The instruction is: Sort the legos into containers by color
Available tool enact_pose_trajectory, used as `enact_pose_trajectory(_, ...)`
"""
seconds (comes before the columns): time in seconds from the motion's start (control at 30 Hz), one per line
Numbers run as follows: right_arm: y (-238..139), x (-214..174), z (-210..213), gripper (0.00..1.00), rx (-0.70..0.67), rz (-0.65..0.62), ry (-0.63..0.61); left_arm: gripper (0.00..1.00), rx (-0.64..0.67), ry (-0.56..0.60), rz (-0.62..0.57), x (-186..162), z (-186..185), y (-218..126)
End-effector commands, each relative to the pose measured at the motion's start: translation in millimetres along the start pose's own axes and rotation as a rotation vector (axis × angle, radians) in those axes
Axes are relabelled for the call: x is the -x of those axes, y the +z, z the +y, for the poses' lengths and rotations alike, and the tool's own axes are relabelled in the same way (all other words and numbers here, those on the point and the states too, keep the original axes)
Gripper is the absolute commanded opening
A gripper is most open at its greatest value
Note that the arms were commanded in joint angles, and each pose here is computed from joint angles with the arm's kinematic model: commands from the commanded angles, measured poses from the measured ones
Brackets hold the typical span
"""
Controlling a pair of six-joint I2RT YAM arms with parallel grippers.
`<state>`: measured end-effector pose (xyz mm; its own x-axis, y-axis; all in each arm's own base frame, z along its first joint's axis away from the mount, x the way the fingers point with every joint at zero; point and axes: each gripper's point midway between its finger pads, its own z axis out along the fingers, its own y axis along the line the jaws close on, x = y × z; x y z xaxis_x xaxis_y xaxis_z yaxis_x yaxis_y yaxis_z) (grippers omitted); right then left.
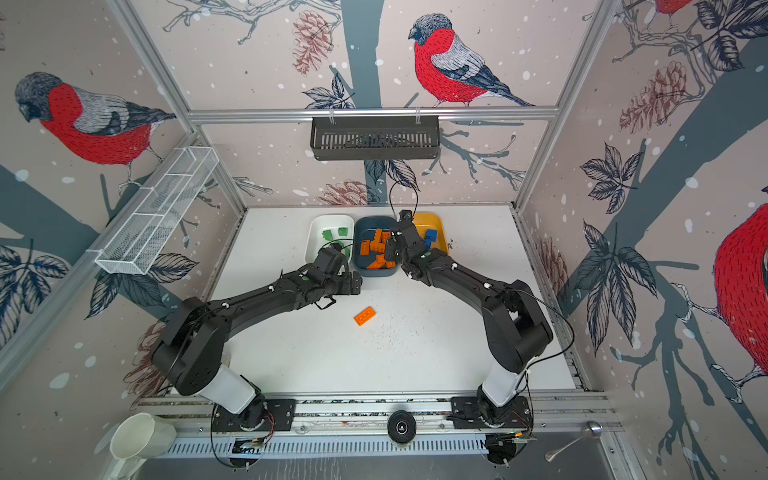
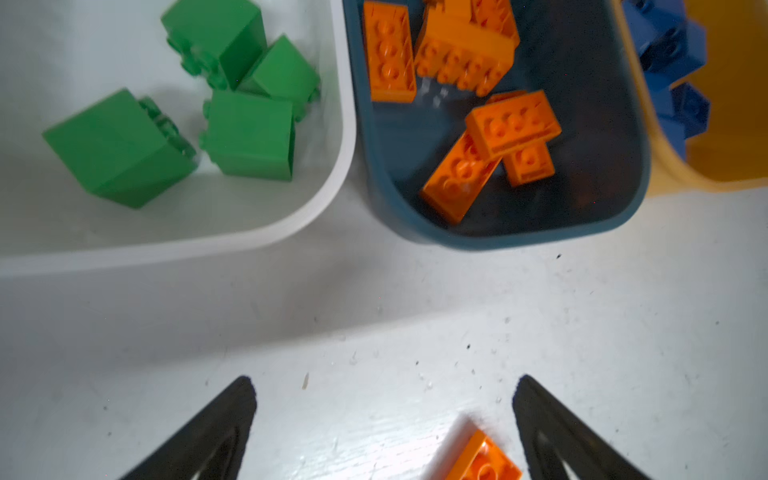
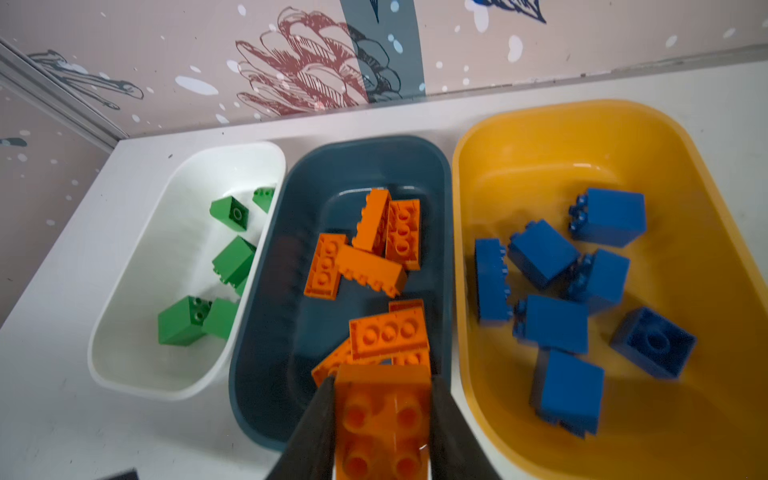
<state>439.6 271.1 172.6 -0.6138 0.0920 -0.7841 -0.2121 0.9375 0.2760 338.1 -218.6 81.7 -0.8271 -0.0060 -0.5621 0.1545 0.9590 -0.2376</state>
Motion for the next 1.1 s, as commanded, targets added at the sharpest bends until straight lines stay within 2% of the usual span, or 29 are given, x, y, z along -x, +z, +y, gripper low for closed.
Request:
enact_pose_trajectory(0.0,19,24,10,0.28,0.041,-0.056,-0.023,0.97,-0.068,0.021,0.062,-20,-7,0)
enact_pose_trajectory(0.17,66,44,11,0.29,0.044,-0.065,-0.053,0.96,-0.074,0.102,0.127,-44,-14,3)
enact_pose_trajectory(0.33,109,48,35,0.33,0.182,-0.028,-0.089,0.95,-0.103,0.198,0.168,-68,-28,7)
enact_pose_trajectory(0.43,123,50,56,0.43,0.278,-0.016,-0.094,0.93,-0.134,0.227,0.194,-79,-35,11)
enact_pose_trajectory(0.53,127,59,67,0.57,0.333,-0.033,-0.099,0.91,-0.166,0.242,0.22,-87,-40,16)
enact_pose_trajectory(0.73,94,83,71,0.7,0.348,-0.076,-0.152,0.87,-0.179,0.268,0.239,-95,-43,20)
enact_pose_trajectory(0.93,36,88,49,0.79,0.291,-0.092,-0.182,0.8,-0.185,0.323,0.257,-101,-49,23)
enact_pose_trajectory(1.07,-2,83,31,0.84,0.253,-0.118,-0.163,0.71,-0.185,0.361,0.274,-105,-52,25)
